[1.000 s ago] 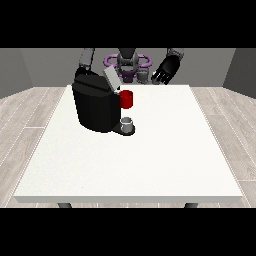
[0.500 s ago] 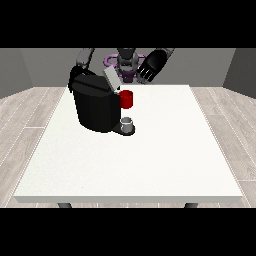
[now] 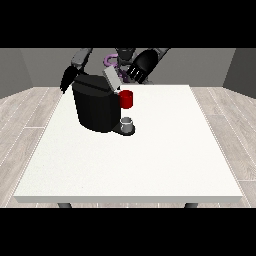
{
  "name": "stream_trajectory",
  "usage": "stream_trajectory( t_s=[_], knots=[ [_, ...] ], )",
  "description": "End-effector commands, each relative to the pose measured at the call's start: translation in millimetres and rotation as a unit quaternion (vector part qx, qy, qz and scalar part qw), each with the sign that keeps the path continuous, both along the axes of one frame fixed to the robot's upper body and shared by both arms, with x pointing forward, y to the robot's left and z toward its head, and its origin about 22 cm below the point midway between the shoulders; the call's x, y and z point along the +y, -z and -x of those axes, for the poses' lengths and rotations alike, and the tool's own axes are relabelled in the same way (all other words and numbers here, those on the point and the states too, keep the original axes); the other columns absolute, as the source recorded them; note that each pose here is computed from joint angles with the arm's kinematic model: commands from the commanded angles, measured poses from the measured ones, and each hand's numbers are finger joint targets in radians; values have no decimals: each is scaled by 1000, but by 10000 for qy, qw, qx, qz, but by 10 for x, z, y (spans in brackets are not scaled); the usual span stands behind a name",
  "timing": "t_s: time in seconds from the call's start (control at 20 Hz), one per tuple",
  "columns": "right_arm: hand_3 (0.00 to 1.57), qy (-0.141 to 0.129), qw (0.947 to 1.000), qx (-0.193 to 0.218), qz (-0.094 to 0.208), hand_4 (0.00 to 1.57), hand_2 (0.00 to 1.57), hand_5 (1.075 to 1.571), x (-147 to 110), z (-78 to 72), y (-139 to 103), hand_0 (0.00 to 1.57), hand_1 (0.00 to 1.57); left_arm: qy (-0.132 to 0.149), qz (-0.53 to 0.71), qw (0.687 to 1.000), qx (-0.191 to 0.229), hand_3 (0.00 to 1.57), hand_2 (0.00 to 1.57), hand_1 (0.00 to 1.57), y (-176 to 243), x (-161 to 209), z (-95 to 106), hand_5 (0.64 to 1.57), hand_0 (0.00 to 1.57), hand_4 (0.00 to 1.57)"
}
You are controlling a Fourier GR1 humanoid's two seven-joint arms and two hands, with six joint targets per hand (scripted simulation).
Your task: Insert the coffee pod into the coffee machine and close the lid
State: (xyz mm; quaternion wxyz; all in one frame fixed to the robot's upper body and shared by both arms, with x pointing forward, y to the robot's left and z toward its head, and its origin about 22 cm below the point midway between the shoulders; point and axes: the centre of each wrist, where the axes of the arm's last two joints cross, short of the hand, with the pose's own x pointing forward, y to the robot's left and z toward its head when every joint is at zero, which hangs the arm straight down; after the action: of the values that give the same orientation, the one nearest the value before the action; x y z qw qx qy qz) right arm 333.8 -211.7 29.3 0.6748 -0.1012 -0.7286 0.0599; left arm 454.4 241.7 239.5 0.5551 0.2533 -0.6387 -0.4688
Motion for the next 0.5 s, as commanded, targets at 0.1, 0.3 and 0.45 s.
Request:
stream_trajectory(
  t_s=[0.1, 0.3, 0.45],
  knots=[
    [0, 84, 9997, -217, -72, 60, 0, 1571, -42, -159, -240, 0, 0, 131, -20, 9996, -250, 1256, 1303, 1265, -272, -45, -18, 1571, 1265, 465],
    [0, -56, 9994, -340, 88, 0, 0, 1571, -21, -201, -324, 0, 0, -7, 9, 9995, -304, 1247, 1286, 1195, -517, -87, -34, 1571, 1195, 487],
    [0, 23, 9994, -344, 34, 0, 0, 1571, 131, -180, -348, 0, 0, 77, -93, 9995, -287, 1219, 1258, 1188, -317, -11, -47, 1571, 1188, 461]
  ],
)
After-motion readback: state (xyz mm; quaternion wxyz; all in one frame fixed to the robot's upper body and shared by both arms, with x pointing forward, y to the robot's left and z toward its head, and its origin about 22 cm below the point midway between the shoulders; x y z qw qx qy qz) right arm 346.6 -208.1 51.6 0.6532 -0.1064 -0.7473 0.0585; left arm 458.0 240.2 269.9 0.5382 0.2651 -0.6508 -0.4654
